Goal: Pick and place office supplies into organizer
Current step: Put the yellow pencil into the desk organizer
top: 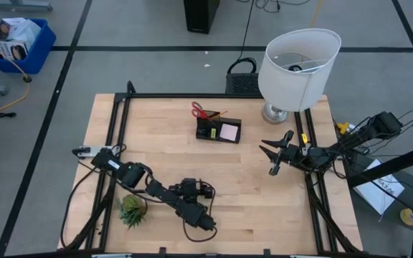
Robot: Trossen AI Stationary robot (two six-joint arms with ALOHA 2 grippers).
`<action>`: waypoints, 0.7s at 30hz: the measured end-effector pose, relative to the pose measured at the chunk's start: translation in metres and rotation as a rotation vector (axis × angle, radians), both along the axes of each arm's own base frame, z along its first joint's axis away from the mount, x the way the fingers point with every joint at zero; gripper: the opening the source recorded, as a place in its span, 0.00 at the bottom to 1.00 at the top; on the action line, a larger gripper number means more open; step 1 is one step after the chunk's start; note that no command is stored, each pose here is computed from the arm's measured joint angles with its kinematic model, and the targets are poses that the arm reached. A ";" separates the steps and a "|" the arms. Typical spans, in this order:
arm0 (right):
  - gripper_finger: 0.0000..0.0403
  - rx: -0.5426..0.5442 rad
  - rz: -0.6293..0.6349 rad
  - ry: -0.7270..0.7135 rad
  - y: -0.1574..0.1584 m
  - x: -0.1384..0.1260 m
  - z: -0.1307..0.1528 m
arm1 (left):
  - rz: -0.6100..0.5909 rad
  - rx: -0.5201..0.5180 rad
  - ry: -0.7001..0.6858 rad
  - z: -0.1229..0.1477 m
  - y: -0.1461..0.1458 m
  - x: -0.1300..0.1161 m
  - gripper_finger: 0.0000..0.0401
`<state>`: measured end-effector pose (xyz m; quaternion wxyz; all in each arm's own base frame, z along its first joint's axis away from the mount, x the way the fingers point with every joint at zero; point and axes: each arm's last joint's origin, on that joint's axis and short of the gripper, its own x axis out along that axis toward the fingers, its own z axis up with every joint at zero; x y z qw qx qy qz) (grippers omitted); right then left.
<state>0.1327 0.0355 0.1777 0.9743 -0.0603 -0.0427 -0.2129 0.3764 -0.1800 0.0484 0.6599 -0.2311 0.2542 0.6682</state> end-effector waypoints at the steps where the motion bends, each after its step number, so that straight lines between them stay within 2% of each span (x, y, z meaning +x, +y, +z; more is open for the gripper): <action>1: 0.25 0.000 0.000 0.000 0.000 0.000 0.000 | 0.000 0.005 -0.002 0.000 0.000 0.000 0.80; 6: 0.25 0.000 0.000 0.000 0.000 0.000 0.000 | 0.035 0.020 -0.011 0.005 -0.002 0.002 0.80; 12: 0.25 0.000 0.000 0.000 0.000 0.000 0.000 | 0.109 0.032 -0.095 0.029 -0.018 0.007 0.80; 14: 0.25 0.000 0.000 -0.001 0.000 0.000 0.000 | 0.104 -0.001 -0.097 0.034 -0.023 0.009 0.80; 21: 0.25 0.000 0.000 0.000 0.000 0.000 0.000 | 0.070 0.005 -0.069 0.031 -0.023 0.007 0.80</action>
